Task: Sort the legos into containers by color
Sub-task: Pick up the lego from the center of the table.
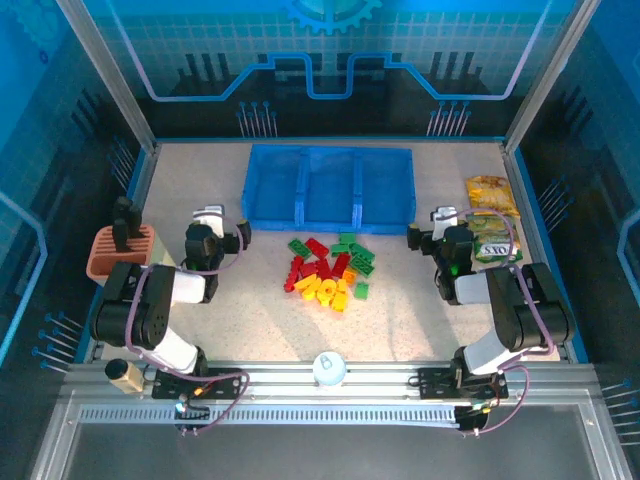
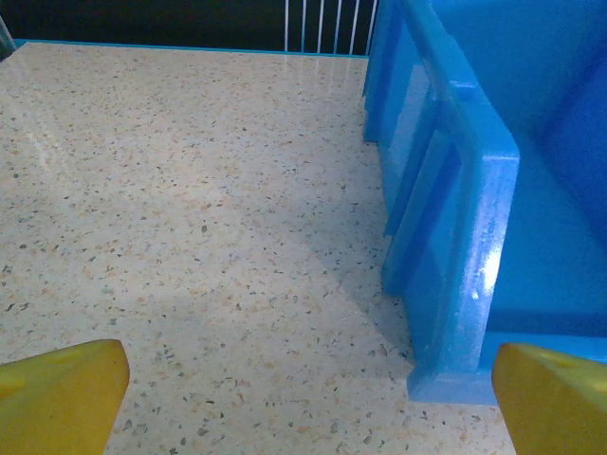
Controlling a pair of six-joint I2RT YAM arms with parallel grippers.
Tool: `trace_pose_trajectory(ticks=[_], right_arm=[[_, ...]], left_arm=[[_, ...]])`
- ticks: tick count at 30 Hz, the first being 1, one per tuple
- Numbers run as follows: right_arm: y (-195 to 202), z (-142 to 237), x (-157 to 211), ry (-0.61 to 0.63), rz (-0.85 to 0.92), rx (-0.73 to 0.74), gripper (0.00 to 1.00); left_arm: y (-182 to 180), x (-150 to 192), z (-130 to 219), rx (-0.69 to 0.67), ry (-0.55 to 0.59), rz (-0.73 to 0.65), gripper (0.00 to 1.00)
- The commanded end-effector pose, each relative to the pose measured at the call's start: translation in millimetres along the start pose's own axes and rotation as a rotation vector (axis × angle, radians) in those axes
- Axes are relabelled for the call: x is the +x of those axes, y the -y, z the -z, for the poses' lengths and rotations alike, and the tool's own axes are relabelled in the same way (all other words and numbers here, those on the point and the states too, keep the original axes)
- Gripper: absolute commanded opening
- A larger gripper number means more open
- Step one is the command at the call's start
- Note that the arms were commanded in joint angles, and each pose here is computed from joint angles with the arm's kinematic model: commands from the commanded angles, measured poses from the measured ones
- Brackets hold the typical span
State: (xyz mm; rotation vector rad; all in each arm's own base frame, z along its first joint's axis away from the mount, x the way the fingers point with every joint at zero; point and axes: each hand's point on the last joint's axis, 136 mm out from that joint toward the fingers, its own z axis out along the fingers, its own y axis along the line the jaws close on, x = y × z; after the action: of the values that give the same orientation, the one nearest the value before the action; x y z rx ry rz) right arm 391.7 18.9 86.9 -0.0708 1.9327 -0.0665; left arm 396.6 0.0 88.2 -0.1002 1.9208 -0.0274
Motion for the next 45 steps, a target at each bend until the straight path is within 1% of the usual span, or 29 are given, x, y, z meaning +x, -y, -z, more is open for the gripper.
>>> trace_pose_trajectory(ticks=[1, 39, 41, 42, 43, 44, 45], right_arm=[[-9, -2, -14, 0.034, 0.028, -0.059, 1.00], [-9, -4, -14, 0.023, 0.018, -0.079, 1.00], [-8, -3, -14, 0.027, 0.016, -0.075, 1.00], [-4, -2, -19, 0.035, 0.020, -0.027, 1.00], [-1, 3, -28, 0.036, 0.032, 0.015, 1.00], [-6, 5, -36, 0.025, 0.057, 0.009, 1.00], [-19, 9, -48, 0.002, 0.101, -0.046, 1.00]], left_arm=[[2, -9, 1, 0.017, 0.022, 0.002, 0.99], [0, -8, 0, 0.011, 0.017, 0.006, 0.99], [-15, -17, 4, -0.112, 0.050, 0.014, 0.99], [-18, -27, 9, -0.158, 0.046, 0.012, 0.99], [-15, -40, 14, -0.162, 0.026, -0.001, 0.99], [-12, -54, 18, -0.165, 0.000, -0.011, 0.99], [-8, -71, 25, -0.170, -0.021, -0.013, 0.99]])
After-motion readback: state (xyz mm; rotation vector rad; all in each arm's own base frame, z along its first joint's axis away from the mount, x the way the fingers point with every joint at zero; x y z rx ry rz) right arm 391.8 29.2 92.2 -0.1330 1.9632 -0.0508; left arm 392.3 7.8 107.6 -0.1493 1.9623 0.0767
